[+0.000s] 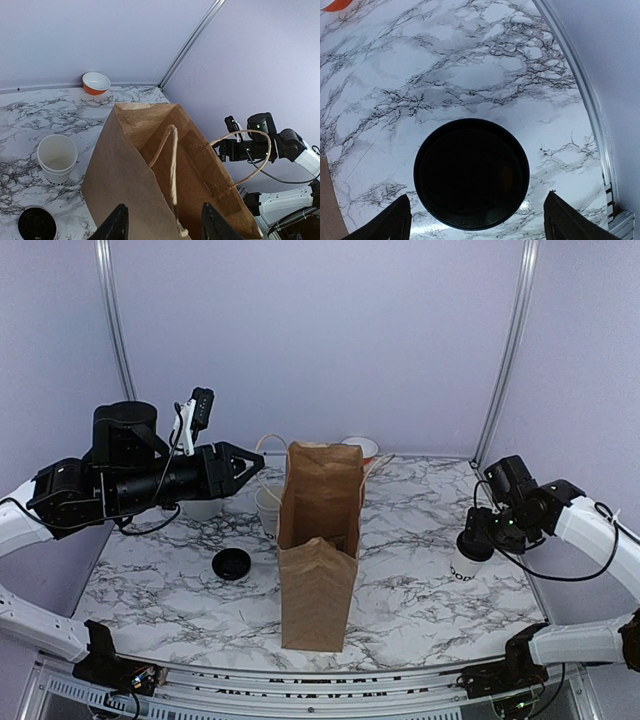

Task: Pack the takeout coffee

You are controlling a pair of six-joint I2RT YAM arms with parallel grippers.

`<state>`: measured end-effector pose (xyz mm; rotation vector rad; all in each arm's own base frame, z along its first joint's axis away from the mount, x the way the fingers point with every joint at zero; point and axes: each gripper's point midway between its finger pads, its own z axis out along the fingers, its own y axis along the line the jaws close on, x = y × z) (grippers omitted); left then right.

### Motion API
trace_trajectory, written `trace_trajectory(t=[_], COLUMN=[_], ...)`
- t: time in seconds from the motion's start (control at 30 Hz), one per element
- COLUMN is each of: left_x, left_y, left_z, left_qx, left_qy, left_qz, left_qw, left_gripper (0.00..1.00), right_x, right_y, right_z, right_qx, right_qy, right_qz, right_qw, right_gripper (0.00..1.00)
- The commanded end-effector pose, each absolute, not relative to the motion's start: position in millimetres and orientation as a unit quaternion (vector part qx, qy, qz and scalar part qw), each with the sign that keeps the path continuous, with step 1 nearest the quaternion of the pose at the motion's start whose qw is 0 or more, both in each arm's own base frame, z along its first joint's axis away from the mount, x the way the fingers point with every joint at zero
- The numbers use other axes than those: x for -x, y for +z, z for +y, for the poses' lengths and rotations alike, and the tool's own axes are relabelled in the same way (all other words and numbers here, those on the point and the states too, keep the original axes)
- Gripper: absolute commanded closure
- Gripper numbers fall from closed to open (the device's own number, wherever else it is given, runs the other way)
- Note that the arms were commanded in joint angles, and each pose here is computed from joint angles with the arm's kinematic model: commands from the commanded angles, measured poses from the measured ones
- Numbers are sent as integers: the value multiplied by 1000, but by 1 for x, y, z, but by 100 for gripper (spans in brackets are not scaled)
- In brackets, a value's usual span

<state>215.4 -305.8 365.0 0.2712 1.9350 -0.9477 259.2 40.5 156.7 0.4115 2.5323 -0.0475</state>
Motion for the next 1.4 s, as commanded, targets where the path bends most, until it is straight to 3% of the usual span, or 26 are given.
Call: trace_trajectory(t=[0.0, 0.6, 1.2, 1.37], left_x=[-217, -226, -224, -224], left_y=[381, 380, 379, 380], left_z=[-297, -295, -300, -301], left_qx=[-117, -114, -120, -121], left_qy=[-388, -393, -401, -404], left_qz=[779, 780, 781, 780], left_qw=[479, 474, 464, 463], left_gripper=[49, 48, 48, 48], right_x=[-269, -282, -284, -284], right_y=[158, 146, 132, 135], right_z=[37, 42, 41, 40], right_qx=[-160, -136, -128, -125], right_qy=[7, -2, -17, -20], right_qz=[941, 951, 957, 958], right_qw=[297, 278, 259, 259], right_gripper=[12, 23, 21, 26])
